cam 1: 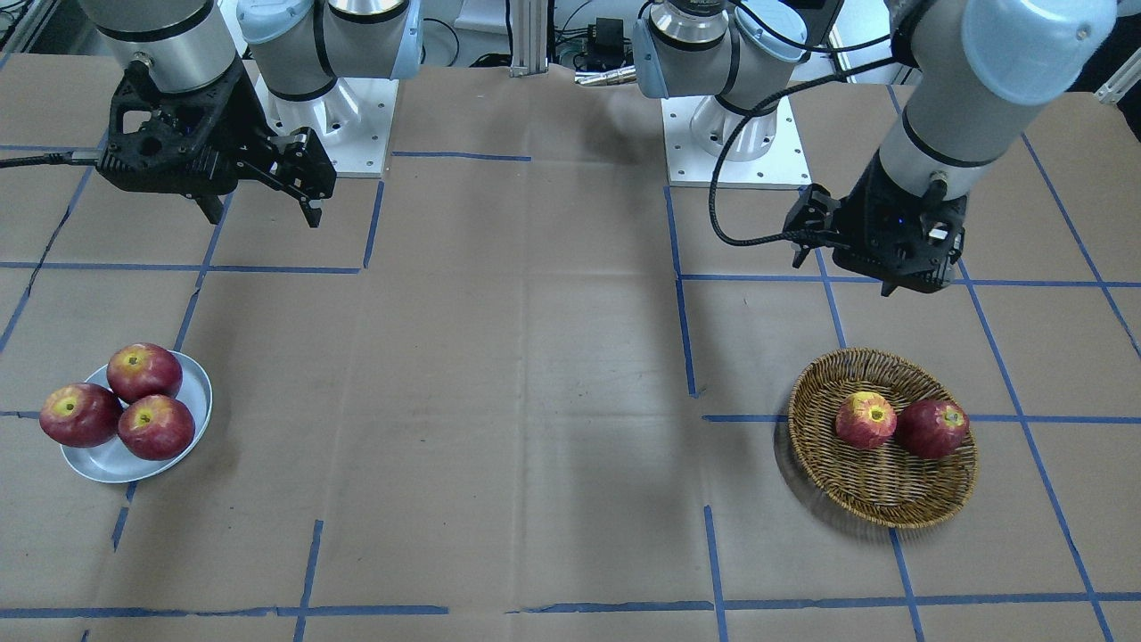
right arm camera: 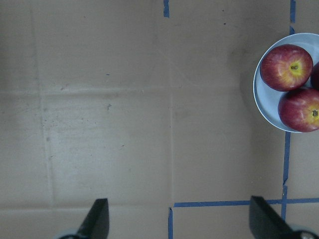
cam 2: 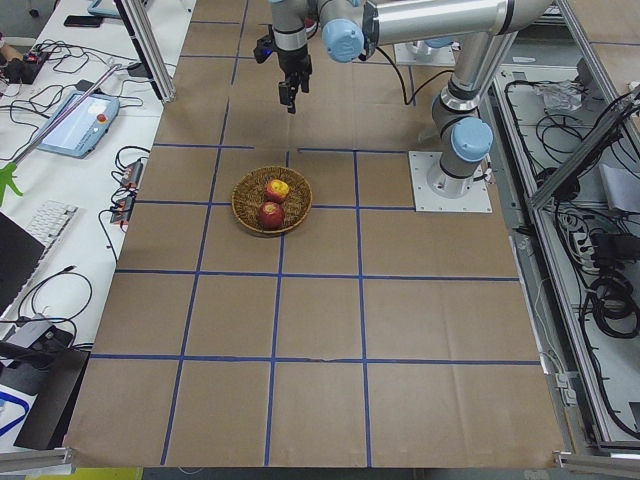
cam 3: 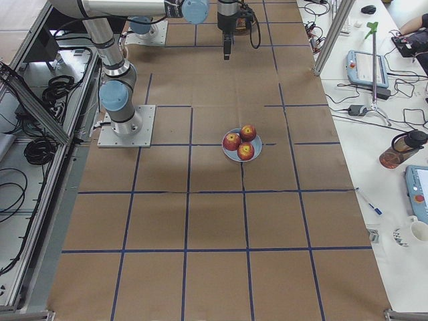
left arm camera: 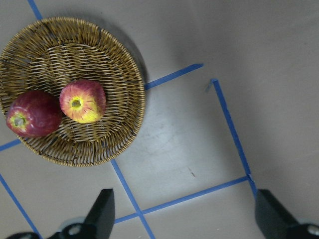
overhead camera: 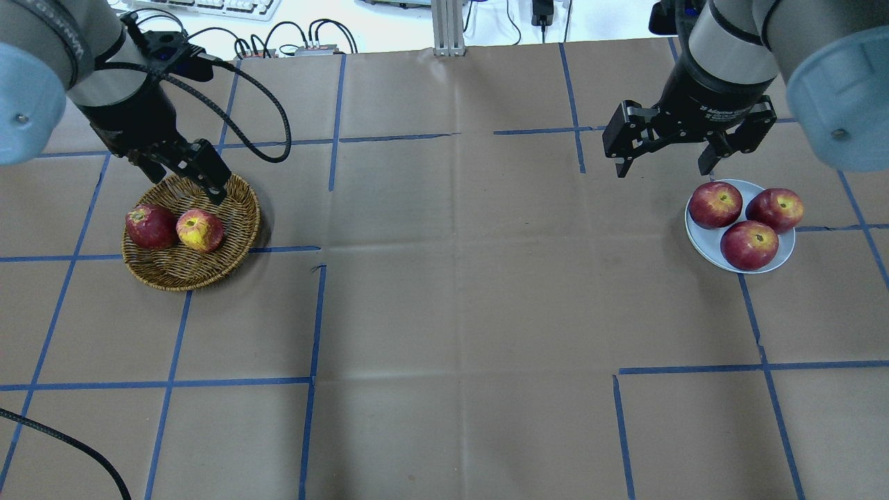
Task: Transfer apple from basket to plate
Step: 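Lower the left gripper over the yellow-red apple in the wicker basket, then close the left gripper on the yellow-red apple and lift it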
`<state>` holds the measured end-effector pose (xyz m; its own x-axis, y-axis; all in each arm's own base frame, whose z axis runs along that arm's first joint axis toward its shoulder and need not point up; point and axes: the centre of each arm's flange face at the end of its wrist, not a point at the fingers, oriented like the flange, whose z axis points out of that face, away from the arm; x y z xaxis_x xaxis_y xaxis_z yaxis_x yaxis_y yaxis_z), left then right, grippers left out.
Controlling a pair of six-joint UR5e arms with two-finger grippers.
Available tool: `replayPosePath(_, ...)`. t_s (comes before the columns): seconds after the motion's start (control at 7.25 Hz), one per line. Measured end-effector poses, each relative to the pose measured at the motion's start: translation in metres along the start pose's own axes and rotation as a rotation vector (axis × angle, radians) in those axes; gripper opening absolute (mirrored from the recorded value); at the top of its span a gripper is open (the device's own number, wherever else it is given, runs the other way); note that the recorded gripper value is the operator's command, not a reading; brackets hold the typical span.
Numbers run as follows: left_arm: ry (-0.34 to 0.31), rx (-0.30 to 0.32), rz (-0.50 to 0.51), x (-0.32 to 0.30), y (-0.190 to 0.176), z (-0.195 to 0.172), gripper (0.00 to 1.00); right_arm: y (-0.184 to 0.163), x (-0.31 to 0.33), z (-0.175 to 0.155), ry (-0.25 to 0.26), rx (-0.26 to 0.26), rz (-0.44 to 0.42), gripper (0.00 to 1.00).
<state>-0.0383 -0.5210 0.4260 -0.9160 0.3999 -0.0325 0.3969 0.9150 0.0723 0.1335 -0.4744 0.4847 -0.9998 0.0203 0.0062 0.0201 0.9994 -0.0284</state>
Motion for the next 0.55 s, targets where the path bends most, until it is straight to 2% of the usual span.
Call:
replayPosePath(0.14, -0.01, 0.017, 0.023, -0.02, 0.0, 0.028, 0.99, 0.0, 0.0, 0.0, 0.0, 0.0, 0.0, 1.0)
replayPosePath(0.55, -0.005, 0.017, 0.073, -0.084, -0.018, 0.117, 0.99, 0.0, 0.0, 0.0, 0.001, -0.001, 0.001, 1.0)
